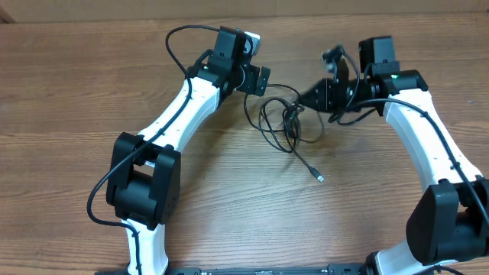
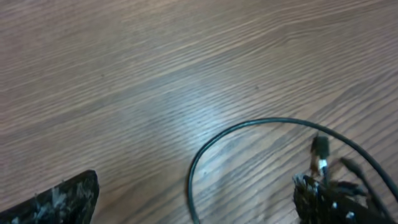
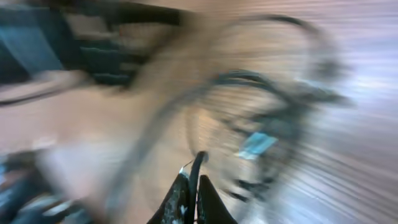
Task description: Untangle cables
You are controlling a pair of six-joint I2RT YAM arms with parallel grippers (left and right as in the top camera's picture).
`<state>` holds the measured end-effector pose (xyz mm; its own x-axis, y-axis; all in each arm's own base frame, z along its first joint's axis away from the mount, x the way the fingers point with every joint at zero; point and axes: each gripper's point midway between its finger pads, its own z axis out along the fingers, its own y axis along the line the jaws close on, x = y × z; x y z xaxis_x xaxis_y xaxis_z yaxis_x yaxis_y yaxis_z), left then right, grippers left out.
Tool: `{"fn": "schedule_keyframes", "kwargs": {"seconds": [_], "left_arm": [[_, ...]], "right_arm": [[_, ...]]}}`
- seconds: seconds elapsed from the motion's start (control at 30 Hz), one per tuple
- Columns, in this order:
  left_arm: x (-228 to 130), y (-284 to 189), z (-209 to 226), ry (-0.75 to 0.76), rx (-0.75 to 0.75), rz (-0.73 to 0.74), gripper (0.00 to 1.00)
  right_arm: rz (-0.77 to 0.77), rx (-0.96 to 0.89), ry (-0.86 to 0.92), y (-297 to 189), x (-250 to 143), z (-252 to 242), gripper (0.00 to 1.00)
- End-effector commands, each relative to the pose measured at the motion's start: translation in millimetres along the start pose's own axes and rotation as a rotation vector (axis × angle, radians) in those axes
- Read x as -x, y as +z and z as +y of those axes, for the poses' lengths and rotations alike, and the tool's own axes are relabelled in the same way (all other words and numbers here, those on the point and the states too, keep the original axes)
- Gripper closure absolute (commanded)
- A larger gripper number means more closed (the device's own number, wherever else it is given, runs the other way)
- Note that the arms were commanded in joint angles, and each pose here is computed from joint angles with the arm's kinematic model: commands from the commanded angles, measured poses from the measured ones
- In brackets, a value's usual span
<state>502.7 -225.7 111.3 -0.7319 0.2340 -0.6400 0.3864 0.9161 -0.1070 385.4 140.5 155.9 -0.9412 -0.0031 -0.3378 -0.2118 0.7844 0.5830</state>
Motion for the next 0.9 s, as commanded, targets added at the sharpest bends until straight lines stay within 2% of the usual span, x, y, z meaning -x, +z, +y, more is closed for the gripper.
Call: {"fn": "schedule_keyframes", "kwargs": {"seconds": [0.0,0.03,0.2,0.27,0.3,0.33,0.4,0.43,0.53,0.67,0.77,0.87], "left_arm": [[-5,4,4,-0.035,0.015,0.018,0.01],[-5,4,4,-0.035,0.014,0.018,0.0],[-3,4,-2,-0.046,-0.022,0.014,0.0],[-2,4,-6,-0.045,-0.044,0.011,0.01],[-2,4,-6,-0.045,-0.046,0.009,0.0],[-2,5,-6,-0.045,-0.045,0.01,0.0],[-4,7,-6,-0.046,-0.045,0.016,0.0],[-7,9,-6,-0.047,-0.045,0.025,0.01],[-19,14,-4,-0.052,-0.041,0.067,0.0],[-33,21,-4,-0.061,-0.043,0.116,0.0],[-34,22,-12,-0.064,-0.091,0.12,0.0],[-31,22,-19,-0.081,-0.131,0.111,0.0]], "right_arm": [[-0.004,-0.359,-0.004,-16,-2,-56,0.89],[0.019,-0.36,0.008,-16,-8,-56,0.83],[0.165,-0.363,0.068,-11,-50,-58,0.82],[0.217,-0.344,0.077,-3,-67,-55,0.78],[0.235,-0.34,0.077,1,-74,-55,0.7],[0.246,-0.34,0.073,6,-79,-55,0.46],[0.239,-0.343,0.058,12,-80,-58,0.22],[0.22,-0.362,0.047,12,-75,-61,0.01],[0.156,-0.444,0.07,-2,-56,-71,0.0],[-0.004,-0.597,0.185,-48,-12,-87,0.0],[-0.131,-0.538,0.246,-74,24,-76,0.0],[-0.222,-0.383,0.194,-74,55,-54,0.0]]}}
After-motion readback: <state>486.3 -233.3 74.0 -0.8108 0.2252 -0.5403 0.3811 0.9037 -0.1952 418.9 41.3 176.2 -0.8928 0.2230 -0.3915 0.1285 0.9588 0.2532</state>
